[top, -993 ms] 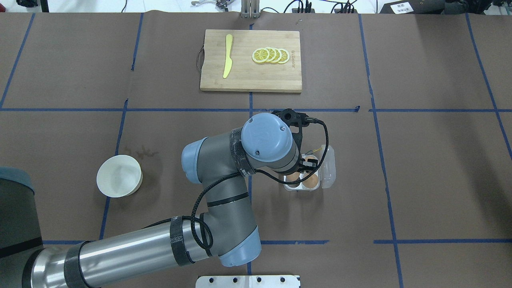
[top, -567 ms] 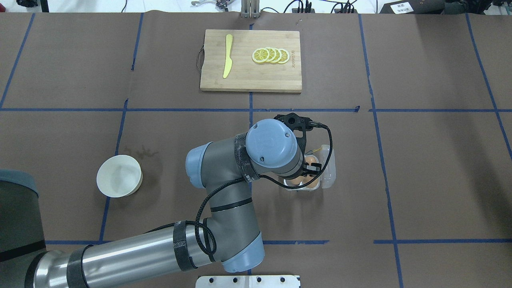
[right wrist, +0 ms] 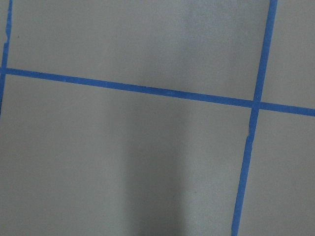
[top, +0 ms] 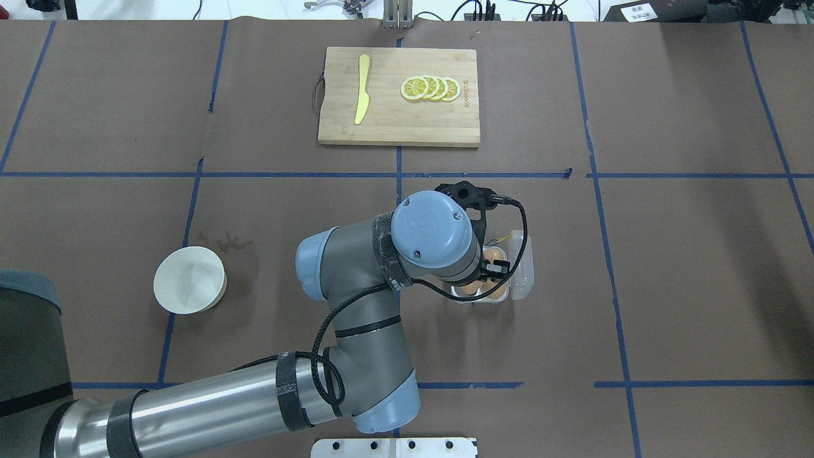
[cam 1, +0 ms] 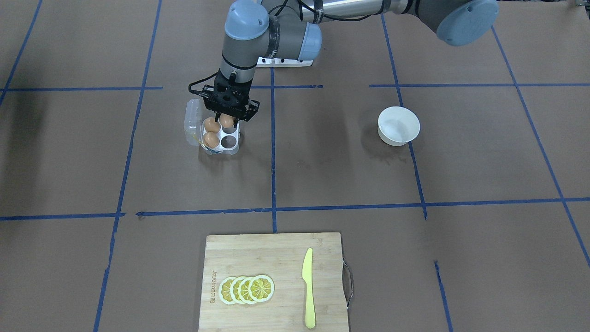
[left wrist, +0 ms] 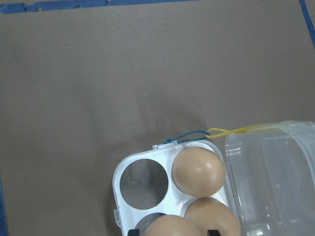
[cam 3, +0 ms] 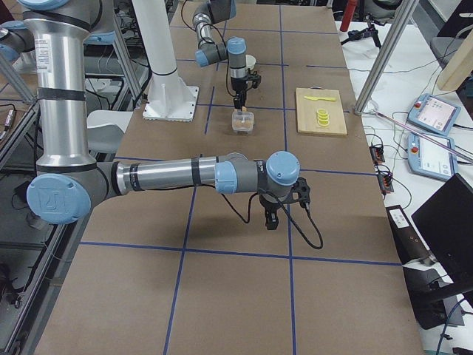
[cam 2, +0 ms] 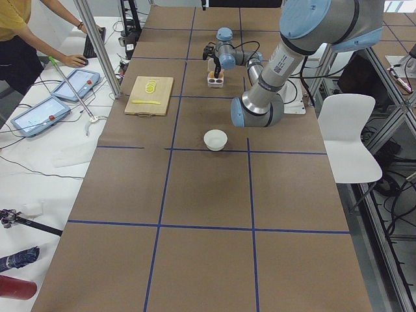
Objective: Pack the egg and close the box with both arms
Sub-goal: 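Lower the egg into the empty carton cup and open the left gripper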
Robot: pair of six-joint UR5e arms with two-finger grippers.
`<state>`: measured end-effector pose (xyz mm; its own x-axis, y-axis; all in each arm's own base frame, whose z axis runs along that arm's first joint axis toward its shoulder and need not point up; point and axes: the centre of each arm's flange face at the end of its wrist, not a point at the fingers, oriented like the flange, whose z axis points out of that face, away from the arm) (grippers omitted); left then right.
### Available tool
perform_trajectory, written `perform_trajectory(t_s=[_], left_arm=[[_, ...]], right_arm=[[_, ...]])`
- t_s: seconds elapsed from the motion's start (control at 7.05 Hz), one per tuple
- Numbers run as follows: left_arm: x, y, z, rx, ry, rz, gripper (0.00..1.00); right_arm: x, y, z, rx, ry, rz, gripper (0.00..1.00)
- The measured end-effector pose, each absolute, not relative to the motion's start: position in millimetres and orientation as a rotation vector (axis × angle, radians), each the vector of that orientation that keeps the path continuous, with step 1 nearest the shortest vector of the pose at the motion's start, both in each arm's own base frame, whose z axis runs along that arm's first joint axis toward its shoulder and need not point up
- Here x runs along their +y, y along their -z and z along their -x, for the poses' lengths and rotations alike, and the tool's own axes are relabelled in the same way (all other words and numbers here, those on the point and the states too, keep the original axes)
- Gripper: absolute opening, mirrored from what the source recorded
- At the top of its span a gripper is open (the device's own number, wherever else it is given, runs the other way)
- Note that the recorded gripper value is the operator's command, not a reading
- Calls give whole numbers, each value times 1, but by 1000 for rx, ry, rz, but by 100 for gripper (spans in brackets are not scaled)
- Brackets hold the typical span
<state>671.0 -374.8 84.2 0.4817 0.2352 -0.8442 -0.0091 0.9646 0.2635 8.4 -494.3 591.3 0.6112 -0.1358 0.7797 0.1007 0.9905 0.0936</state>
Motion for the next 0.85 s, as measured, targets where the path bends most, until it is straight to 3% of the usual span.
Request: perform_trajectory(t_s=[0.14,0.28,0.43,0.85], left_arm=[[-375,-85,-672,1058,-151,-235,37],[-375,-86,-672,1057,-152,-236,69],[-376,-86,-673,1053,-149,-243,95],[-380,-86,-674,1041,-141,-267,99]], right_arm=[[-494,-591,-8,-903,137,-42,100],[-494,-592,-8,-903,137,-41,100],[-494,-592,-8,-903,136,-40,100],[-494,-593,-8,-904,134,-37,100]])
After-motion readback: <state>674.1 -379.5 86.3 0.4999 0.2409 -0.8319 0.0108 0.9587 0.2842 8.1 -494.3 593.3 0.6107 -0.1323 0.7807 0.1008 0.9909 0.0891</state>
